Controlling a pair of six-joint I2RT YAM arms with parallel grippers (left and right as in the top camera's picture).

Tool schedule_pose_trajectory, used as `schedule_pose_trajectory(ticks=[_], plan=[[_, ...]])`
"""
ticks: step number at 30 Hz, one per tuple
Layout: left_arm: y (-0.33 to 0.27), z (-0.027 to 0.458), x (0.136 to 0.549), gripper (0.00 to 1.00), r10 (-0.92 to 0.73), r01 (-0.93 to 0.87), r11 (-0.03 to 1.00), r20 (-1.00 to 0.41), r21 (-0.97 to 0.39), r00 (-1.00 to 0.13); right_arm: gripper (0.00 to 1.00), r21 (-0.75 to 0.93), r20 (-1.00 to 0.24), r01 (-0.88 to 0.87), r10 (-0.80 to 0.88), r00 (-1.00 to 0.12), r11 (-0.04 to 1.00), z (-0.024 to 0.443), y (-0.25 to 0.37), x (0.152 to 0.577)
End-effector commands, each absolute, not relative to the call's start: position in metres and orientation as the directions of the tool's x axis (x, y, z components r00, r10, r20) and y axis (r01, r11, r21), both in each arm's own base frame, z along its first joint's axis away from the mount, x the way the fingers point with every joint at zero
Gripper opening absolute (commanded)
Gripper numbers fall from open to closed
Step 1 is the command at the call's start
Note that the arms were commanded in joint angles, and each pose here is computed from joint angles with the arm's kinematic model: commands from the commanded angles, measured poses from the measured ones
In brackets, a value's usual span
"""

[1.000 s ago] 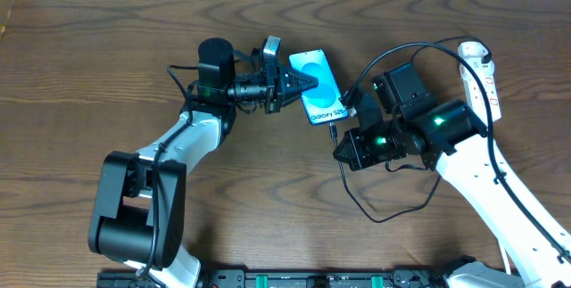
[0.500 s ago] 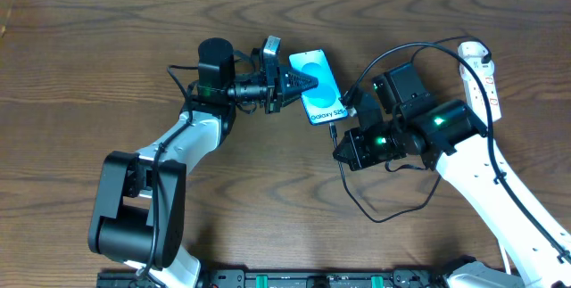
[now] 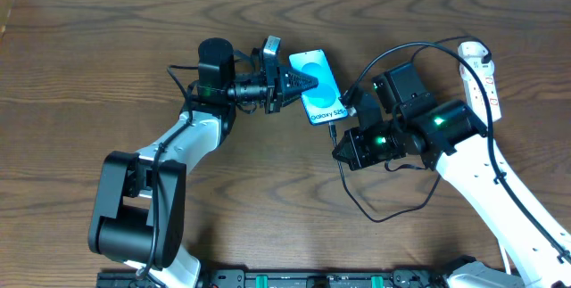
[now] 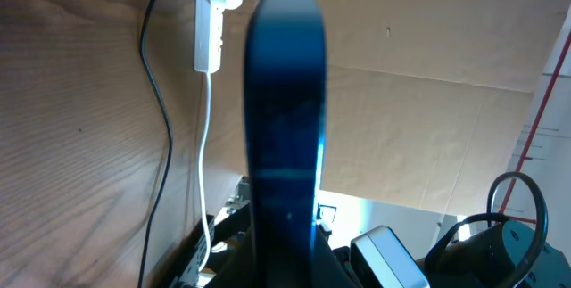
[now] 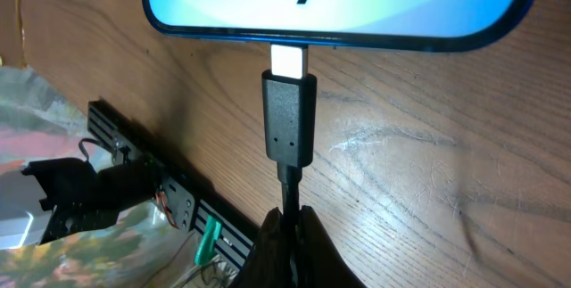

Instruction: Plug charger to phone and switch on socket

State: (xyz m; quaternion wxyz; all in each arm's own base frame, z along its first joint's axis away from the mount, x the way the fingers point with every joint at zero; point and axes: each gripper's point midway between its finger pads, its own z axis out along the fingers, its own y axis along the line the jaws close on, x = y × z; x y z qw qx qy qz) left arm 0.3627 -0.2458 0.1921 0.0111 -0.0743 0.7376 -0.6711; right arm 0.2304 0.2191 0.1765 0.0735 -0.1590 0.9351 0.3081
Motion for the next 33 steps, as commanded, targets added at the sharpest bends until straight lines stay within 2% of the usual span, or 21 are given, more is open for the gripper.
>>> schedule_pose_trajectory(ticks=[1,33], plan=[[-0.2464,0.2052,0.3633,0.08,-0.101,-0.039,0.076,0.031,-0.996,-0.994,0.01,0.569,-0.232,-0.347,-0.26,-0.938,0.746,0.1791,0.2243,0.2256],[-0.2464,0.2053,0.3633,0.07,-0.097,0.007,0.081,-0.015,-0.997,-0.995,0.01,0.568,-0.221,-0.341,-0.259,-0.94,0.749,0.1782,0.2234,0.2239]])
